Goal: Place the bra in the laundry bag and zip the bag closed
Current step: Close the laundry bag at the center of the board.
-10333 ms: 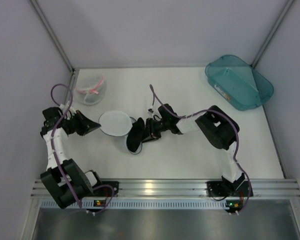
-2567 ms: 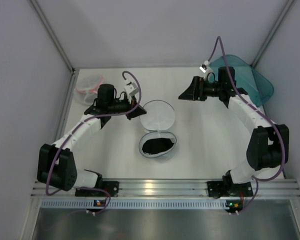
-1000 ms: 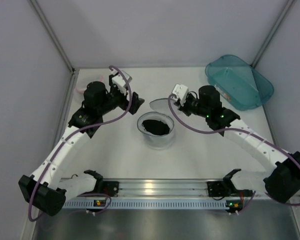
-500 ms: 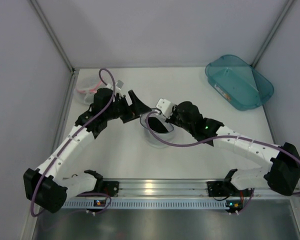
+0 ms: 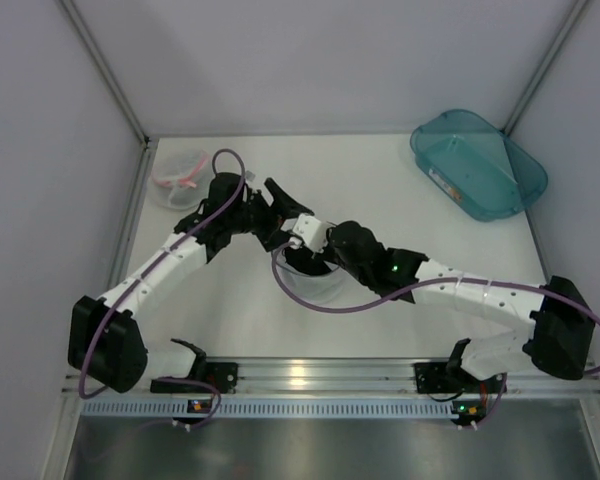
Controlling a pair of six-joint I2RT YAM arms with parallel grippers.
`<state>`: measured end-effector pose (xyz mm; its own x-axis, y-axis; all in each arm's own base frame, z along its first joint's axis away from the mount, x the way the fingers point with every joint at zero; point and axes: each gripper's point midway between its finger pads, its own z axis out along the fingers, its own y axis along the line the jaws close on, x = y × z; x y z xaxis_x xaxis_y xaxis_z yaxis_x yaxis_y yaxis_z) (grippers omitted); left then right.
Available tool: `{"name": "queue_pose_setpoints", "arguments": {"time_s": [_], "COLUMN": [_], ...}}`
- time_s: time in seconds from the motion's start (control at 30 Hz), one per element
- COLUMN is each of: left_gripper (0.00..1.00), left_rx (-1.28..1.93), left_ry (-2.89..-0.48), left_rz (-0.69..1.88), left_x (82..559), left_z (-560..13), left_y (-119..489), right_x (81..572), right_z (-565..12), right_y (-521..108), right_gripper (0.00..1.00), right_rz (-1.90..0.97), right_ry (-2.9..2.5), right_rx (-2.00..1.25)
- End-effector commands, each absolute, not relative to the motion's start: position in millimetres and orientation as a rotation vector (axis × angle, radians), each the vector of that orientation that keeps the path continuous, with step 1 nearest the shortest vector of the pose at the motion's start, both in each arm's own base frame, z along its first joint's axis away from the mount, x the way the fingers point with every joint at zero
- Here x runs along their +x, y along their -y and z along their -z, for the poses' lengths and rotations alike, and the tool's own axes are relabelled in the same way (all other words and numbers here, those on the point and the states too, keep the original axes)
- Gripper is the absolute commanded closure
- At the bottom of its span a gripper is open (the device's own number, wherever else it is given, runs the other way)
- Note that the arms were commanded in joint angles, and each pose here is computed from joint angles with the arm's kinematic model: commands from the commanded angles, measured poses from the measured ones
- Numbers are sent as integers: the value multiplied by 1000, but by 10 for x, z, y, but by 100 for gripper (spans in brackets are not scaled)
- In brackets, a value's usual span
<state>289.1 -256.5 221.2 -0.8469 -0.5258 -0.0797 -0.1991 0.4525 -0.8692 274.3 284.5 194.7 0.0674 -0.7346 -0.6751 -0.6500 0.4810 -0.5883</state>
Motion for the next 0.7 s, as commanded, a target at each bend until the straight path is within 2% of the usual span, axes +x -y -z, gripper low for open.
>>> {"name": "queue_pose_setpoints", "arguments": {"time_s": [0.0,0.1,0.2,0.27,0.3,0.33,0.37,0.4,0.43,0.47,0.57,0.63,0.67], "left_gripper": [11,14,23,34,41,49,64,70,74,85,96,99,100], "left_rx": [-668,-687,-678,-648,-614,-581,-537,-499,-482,-457,-434,-385,-352], "left_ry": [-2321,-2354,-2362,-2355,-2354,-2347,-2332,-2347,-2352,-2345,-2373,-2387,-2361], "left_rz": [1449,1460,1450,1450,1452,1463,1475,1480,1485,1495,1526,1553,1576], "left_x": [2988,2958,2964,2973,2964,2958,2964,2932,2924,2935,2923,2870,2893], "left_z": [-2369,-2269,-2213,-2199,-2186,-2195,-2211,-2169,-2144,-2131,-2047,-2032,-2061], "left_y": [2687,2748,2763,2774,2774,2788,2805,2797,2787,2781,2710,2699,2696], "right_x": [2768,2782,2787,2755,2739,2713,2691,2683,2663,2642,2599,2542,2515], "right_z": [-2304,-2305,-2313,-2306,-2309,-2313,-2301,-2304,-2339,-2353,-2430,-2517,-2565], "right_y": [-3045,-3123,-3168,-3209,-3225,-3259,-3259,-3262,-3267,-3272,-3190,-3117,-3096], "right_gripper": [100,100,100,100,97,91,85,69,64,59,32,22,13], "right_rz": [75,84,77,60,52,29,29,23,3,-12,-80,-160,-203], "right_ry": [-1565,-1560,-1563,-1563,-1560,-1556,-1553,-1550,-1541,-1536,-1545,-1549,-1557], "right_rx": [-1117,-1117,-1118,-1139,-1147,-1167,-1190,-1194,-1194,-1206,-1207,-1216,-1201]}}
